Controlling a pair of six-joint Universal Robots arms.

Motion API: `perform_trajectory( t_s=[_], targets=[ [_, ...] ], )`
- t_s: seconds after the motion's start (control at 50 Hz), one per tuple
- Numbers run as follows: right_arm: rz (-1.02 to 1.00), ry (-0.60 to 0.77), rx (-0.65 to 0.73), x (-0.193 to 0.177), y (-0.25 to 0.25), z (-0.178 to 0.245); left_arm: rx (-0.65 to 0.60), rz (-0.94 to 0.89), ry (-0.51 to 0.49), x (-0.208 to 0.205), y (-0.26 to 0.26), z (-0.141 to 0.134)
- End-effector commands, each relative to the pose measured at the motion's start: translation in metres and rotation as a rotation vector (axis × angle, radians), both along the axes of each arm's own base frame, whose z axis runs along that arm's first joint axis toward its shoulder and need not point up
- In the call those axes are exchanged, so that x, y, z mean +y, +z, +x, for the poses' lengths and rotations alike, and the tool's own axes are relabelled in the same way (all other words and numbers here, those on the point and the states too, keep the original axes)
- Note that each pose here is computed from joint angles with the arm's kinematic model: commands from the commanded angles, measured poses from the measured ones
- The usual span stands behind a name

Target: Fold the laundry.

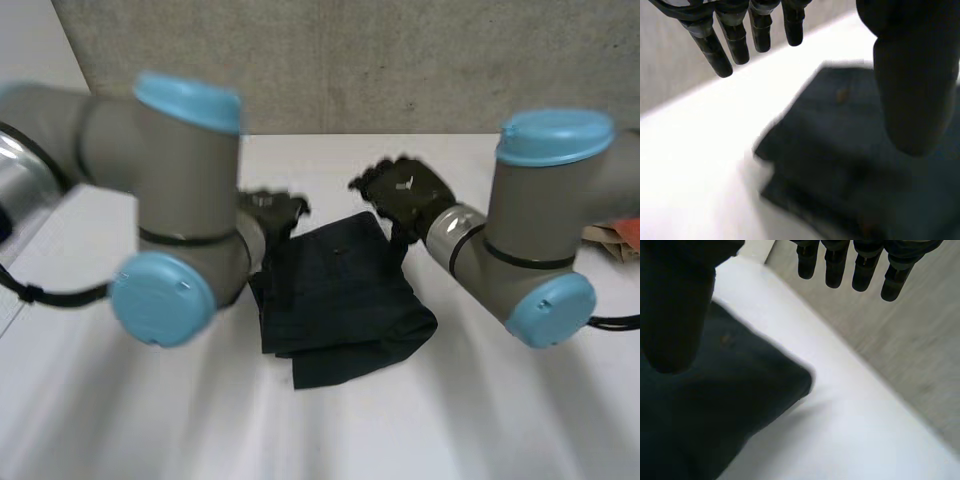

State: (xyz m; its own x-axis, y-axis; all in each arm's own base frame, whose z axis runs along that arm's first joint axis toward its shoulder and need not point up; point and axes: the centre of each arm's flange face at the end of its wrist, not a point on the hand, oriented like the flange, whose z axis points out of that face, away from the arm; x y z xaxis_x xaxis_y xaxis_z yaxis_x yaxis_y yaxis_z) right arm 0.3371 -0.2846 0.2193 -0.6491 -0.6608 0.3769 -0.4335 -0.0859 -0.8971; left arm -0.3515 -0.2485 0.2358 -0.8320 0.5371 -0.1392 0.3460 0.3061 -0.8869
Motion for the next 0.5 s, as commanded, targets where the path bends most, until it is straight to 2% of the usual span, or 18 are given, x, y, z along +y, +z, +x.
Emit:
perform_trajectory(
  t_s=[0.02,0.14,0.22,0.38,0.5],
  targets=[
    [-0.135,-0.023,-0.004,0.037,0.022,-0.009,0.163,-0.154,-0.225,0.011,0.084,0.001],
    [-0.071,0.017,0.017,0.081,-0.017,-0.022,0.228,-0.166,-0.484,0.031,0.109,0.000],
    [-0.072,0.039,0.008,0.101,-0.047,-0.027,0.228,-0.109,-0.583,0.042,0.103,-0.001],
    [-0.135,0.058,-0.025,0.106,-0.093,-0.022,0.147,-0.064,-0.655,0.052,0.076,-0.002],
    [-0.135,0.058,-0.014,0.099,-0.103,-0.020,0.130,-0.088,-0.665,0.055,0.069,-0.003]
  ],
)
